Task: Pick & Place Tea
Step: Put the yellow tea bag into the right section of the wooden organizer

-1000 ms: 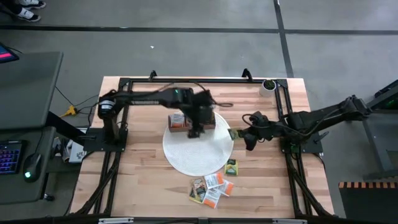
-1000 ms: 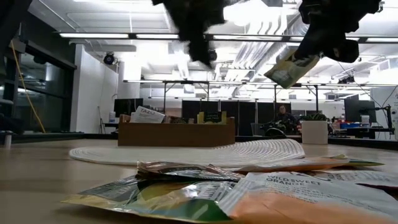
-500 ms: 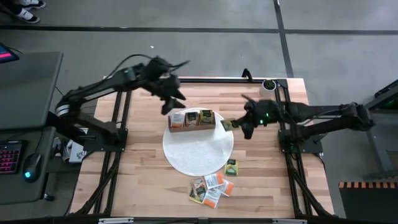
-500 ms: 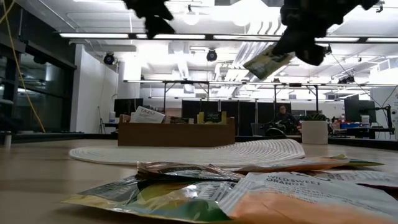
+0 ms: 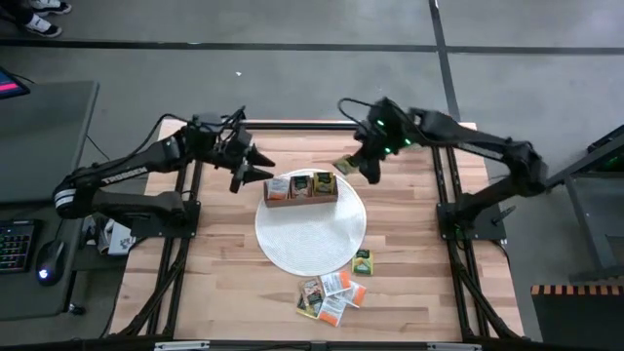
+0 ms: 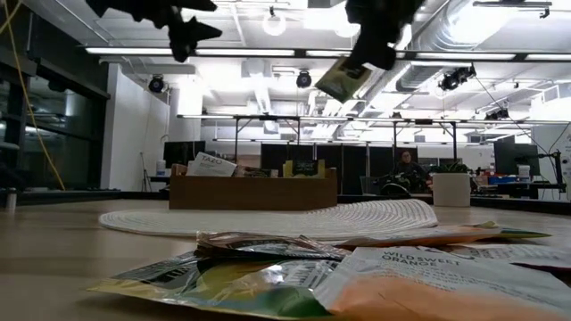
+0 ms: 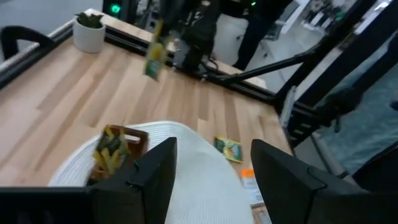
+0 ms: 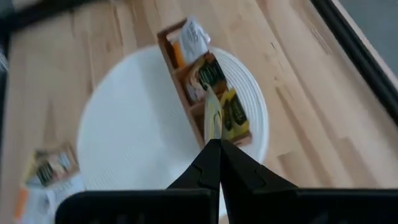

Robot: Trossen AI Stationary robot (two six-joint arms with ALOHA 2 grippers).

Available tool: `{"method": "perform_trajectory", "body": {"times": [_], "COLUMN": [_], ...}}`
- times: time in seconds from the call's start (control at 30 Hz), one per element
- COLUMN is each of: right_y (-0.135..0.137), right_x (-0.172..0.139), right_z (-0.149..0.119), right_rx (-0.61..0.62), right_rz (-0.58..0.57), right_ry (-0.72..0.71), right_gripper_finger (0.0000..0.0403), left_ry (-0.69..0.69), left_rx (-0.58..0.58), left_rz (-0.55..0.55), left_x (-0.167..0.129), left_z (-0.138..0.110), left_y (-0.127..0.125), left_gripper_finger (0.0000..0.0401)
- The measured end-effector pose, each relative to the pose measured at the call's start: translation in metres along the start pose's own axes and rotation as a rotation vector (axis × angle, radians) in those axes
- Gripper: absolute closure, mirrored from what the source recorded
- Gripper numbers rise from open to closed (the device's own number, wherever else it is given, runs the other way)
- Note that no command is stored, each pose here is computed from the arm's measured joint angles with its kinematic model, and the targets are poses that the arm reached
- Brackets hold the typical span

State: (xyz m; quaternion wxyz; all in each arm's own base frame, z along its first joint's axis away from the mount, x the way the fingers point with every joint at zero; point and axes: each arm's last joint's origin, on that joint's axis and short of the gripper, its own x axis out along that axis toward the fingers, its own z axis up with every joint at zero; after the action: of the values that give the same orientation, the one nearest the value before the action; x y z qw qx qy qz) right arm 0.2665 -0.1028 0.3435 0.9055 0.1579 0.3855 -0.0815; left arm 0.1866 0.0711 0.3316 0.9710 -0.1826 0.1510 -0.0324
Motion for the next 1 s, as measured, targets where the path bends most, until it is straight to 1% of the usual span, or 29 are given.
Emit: {"method": "perform_trajectory", "body": {"times": [0.2, 0.27, 0.37, 0.43, 0.57, 0.73, 0.83, 1.0], "right_y": [-0.004, -0.005, -0.007, -0.008, -0.006, 0.006, 0.016, 0.03], "right_x": [0.015, 0.024, 0.042, 0.055, 0.079, 0.101, 0.109, 0.113], "right_z": [0.041, 0.051, 0.06, 0.062, 0.058, 0.052, 0.052, 0.054], "right_rx": [-0.158, -0.185, -0.223, -0.25, -0.322, -0.438, -0.486, -0.506], "right_rz": [-0.011, -0.007, -0.015, -0.024, -0.035, -0.073, -0.106, -0.088], "right_ry": [0.154, 0.193, 0.255, 0.296, 0.38, 0.441, 0.438, 0.386], "right_gripper_finger": [0.0403, 0.0403, 0.0403, 0.0403, 0.0403, 0.0403, 0.0403, 0.0403], "left_ry": [-0.021, -0.039, -0.035, -0.033, -0.02, -0.016, -0.018, -0.019], "left_rx": [-0.014, 0.0, 0.002, 0.001, -0.006, -0.013, -0.012, -0.019], "left_rz": [-0.038, -0.052, -0.075, -0.076, -0.089, -0.096, -0.095, -0.093], "left_x": [-0.002, -0.003, -0.002, -0.003, -0.003, -0.003, -0.003, -0.003], "left_z": [-0.01, -0.01, -0.015, -0.02, -0.027, -0.028, -0.028, -0.028], "left_y": [0.0, -0.001, 0.0, 0.001, 0.002, 0.002, 0.002, 0.002], "left_gripper_finger": [0.0197, 0.0197, 0.0197, 0.0197, 0.0197, 0.0197, 0.0197, 0.0197]}}
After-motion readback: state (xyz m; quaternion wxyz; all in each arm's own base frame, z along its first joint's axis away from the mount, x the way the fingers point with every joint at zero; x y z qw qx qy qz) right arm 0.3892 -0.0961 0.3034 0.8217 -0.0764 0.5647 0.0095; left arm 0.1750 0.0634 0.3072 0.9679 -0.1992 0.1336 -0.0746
